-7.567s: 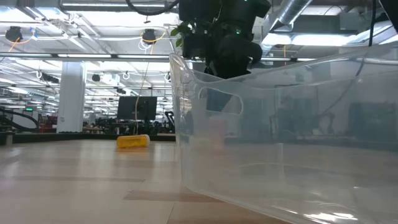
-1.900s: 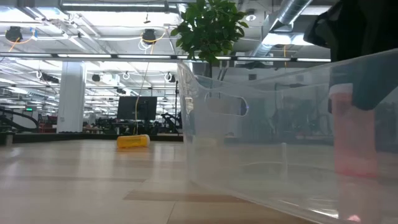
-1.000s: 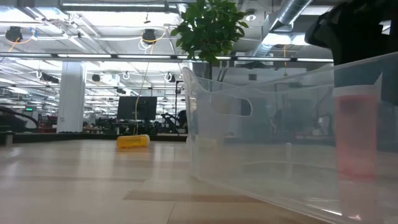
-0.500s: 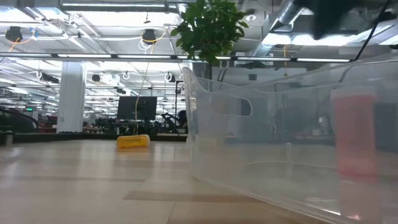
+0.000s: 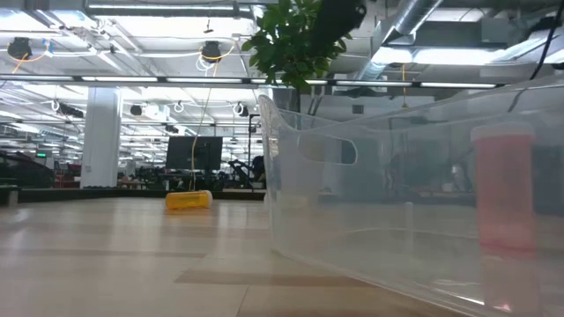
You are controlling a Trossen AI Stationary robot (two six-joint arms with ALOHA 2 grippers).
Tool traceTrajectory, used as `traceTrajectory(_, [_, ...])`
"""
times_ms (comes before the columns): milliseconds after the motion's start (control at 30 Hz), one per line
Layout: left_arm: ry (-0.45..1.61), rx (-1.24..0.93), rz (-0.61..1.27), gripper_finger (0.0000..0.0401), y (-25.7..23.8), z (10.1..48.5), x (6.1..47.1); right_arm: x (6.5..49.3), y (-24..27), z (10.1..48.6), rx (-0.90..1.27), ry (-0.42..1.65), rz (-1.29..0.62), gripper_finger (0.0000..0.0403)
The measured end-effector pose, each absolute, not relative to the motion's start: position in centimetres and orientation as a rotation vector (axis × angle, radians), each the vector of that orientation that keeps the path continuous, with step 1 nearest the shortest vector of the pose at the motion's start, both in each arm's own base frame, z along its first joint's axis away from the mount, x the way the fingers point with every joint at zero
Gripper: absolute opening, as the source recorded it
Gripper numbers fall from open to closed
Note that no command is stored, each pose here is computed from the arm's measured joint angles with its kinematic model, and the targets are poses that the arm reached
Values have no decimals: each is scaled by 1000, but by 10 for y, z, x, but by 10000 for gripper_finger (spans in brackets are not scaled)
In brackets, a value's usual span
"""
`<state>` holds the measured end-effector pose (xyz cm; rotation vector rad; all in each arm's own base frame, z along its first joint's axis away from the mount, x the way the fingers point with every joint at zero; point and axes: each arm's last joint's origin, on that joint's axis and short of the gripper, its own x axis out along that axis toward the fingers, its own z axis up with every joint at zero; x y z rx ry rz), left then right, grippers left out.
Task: Pick and place medicine bottles into bin by pill shape (circle, oval)
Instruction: Put the yellow pill bottle into the left transparent bin
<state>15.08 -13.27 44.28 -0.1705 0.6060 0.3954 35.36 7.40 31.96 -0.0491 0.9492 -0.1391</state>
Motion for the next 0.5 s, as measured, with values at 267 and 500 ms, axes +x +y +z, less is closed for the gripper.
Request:
traceTrajectory(267, [604, -177, 398, 295, -133, 443, 151, 371, 34, 297, -112, 1034, -104, 219])
traceTrajectory(500, [601, -167, 414, 295, -133, 438, 152, 386, 24, 262, -186, 1144, -66, 219])
